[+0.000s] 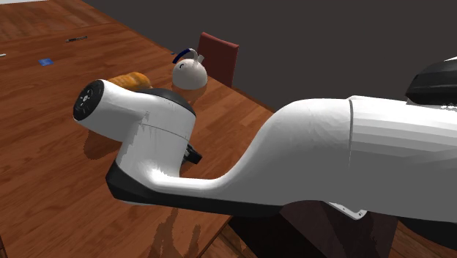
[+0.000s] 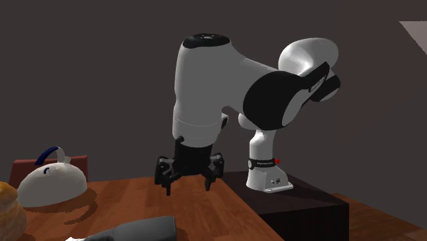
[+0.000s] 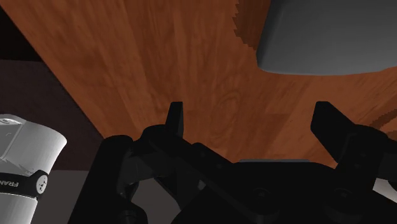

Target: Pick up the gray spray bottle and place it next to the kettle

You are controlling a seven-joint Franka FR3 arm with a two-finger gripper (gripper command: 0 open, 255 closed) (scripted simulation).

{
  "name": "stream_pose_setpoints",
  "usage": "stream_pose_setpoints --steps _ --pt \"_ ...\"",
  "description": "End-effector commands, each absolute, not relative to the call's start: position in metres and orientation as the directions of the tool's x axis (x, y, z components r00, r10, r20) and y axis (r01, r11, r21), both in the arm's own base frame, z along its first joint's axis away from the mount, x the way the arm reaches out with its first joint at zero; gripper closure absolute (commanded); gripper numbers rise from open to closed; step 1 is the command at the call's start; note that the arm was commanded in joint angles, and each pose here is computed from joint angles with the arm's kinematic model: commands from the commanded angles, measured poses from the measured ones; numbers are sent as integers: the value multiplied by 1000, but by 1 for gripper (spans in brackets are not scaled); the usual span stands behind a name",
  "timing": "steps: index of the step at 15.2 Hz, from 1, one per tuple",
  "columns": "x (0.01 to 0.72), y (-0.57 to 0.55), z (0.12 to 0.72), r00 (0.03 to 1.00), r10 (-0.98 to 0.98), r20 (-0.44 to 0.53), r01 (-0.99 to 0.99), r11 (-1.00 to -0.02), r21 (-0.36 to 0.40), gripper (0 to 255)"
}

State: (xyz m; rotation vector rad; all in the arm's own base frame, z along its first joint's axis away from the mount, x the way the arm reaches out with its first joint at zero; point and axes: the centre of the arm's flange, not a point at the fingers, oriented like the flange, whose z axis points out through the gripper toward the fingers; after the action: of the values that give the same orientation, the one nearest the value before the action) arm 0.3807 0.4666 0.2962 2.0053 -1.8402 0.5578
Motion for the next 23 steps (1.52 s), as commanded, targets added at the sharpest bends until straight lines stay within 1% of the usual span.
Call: stream_pose_setpoints --steps 1,3,4,13,14,17,19,23 --pt "381 466 296 73 -854 516 -996 -86 -1 0" --pt "381 466 296 73 -854 516 -996 -86 -1 0" --pt "381 466 296 73 -854 516 -996 -86 -1 255" --pt "381 466 296 73 -854 516 -996 -86 -1 255" --pt "381 466 296 73 -854 516 -996 -86 -1 0" --pt "406 429 299 324 -844 427 -942 -328 69 0" --pt "428 408 298 482 -800 358 -871 -481 100 0" --pt "480 379 288 751 -627 205 -656 -745 123 0"
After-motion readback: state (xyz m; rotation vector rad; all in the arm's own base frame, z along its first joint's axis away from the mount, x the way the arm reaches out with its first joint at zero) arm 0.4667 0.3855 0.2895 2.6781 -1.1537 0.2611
